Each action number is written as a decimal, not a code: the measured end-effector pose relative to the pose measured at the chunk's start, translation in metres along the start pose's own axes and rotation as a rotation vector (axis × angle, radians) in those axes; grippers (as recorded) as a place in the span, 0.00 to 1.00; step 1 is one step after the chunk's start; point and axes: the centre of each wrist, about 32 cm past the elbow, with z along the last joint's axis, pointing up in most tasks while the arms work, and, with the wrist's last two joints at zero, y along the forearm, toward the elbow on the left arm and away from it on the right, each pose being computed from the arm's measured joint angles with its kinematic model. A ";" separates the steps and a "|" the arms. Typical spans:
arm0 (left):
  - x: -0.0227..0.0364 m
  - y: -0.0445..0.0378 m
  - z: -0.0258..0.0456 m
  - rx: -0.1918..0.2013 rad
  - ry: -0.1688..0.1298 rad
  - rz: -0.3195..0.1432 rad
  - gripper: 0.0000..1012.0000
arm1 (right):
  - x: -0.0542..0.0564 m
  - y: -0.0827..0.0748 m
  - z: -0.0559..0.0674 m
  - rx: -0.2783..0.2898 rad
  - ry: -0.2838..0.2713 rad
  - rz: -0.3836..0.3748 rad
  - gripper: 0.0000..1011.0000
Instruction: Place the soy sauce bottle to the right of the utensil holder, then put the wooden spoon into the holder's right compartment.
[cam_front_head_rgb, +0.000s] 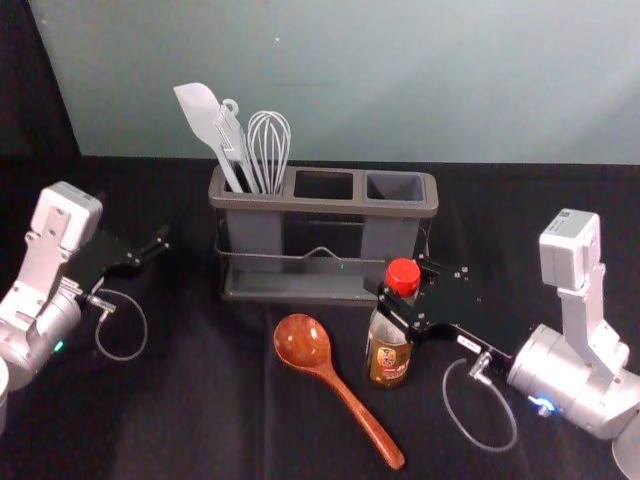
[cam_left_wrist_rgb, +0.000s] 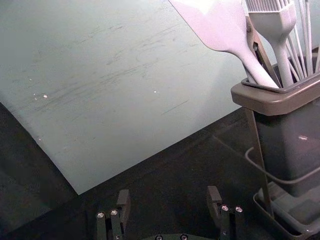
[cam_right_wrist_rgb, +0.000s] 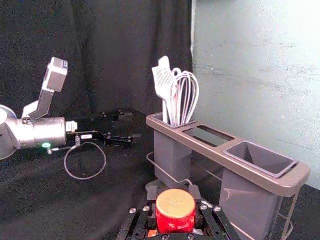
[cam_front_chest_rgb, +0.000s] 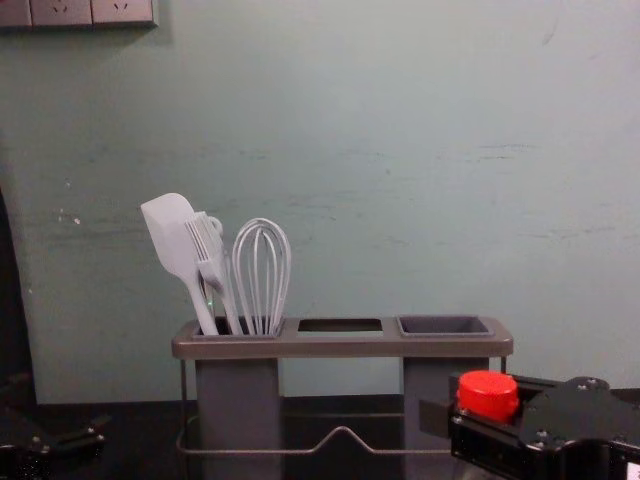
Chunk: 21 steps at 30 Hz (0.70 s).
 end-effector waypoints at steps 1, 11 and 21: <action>0.0000 0.0000 0.0000 0.000 0.000 0.000 0.99 | 0.000 0.000 0.000 0.000 0.000 0.000 0.38; 0.0000 0.0000 0.0000 0.000 0.000 0.000 0.99 | -0.003 -0.008 0.006 0.013 -0.015 -0.011 0.38; 0.0000 0.0000 0.0000 0.000 0.000 0.000 0.99 | -0.002 -0.030 0.016 0.032 -0.033 -0.059 0.38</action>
